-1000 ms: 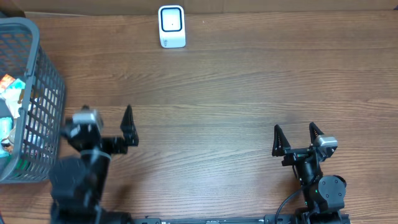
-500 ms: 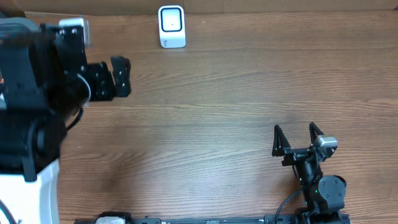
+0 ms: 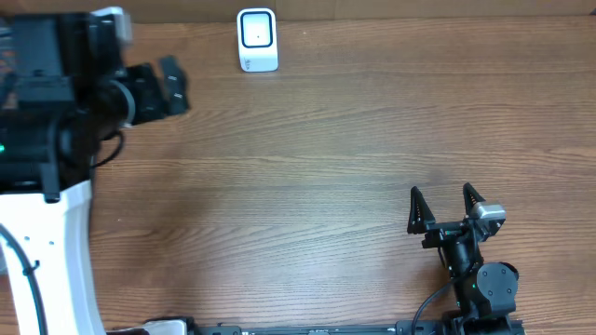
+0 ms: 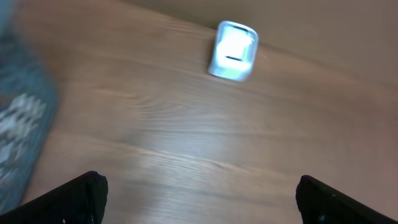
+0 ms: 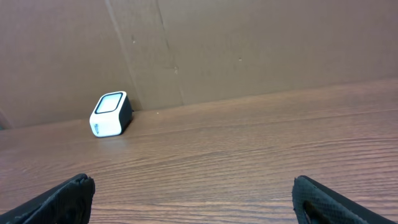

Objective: Scan the item barcode
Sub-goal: 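Raise the left gripper and move it over the grey basket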

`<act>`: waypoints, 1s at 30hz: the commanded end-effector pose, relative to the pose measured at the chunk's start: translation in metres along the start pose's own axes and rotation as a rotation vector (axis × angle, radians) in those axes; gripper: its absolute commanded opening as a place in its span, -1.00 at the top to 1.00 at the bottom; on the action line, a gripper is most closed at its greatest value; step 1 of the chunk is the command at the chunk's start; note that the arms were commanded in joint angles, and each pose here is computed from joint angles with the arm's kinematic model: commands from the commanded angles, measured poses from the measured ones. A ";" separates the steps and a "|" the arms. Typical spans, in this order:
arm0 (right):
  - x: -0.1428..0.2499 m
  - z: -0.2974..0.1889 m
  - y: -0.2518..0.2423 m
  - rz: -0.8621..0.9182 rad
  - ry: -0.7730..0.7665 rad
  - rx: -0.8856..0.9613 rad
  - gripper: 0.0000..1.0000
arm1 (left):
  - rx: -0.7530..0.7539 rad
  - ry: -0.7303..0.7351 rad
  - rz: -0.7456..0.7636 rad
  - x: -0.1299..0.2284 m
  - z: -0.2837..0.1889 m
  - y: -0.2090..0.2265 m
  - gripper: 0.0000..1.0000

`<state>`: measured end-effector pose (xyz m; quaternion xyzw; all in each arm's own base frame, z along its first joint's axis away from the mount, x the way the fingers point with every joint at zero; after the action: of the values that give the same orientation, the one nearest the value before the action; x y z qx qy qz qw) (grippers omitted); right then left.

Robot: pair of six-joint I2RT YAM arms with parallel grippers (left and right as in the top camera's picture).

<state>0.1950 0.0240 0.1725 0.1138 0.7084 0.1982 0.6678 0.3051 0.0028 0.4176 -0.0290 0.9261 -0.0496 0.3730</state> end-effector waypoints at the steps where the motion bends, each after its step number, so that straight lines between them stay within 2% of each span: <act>1: 0.001 0.000 -0.001 -0.004 -0.004 -0.005 -1.00 | -0.126 -0.038 -0.225 -0.001 -0.016 0.042 -0.99; 13: 0.001 0.000 -0.001 -0.004 -0.004 -0.005 -1.00 | -0.435 -0.094 -0.538 0.019 -0.052 0.153 -0.99; 23: 0.001 0.000 -0.001 -0.004 -0.004 -0.005 -0.99 | -0.613 -0.050 -0.666 0.053 -0.073 0.204 -0.99; 30: 0.001 0.000 -0.001 -0.004 -0.004 -0.005 -1.00 | -0.633 0.047 -0.709 0.073 -0.056 0.225 -0.99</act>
<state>0.1950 0.0239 0.1726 0.1141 0.7082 0.1979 0.6680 0.2105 0.2146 0.3961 -0.4506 0.8302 0.1028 0.3116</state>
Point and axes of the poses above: each gripper's point midway between its finger pads, its own z axis out along the fingers, its own y axis along the line the jaws close on, x = y × z, the point moved 5 cm from there along -z, back along the fingers, and after that the axes turned 14 degrees about z, right-handed, at the moved point
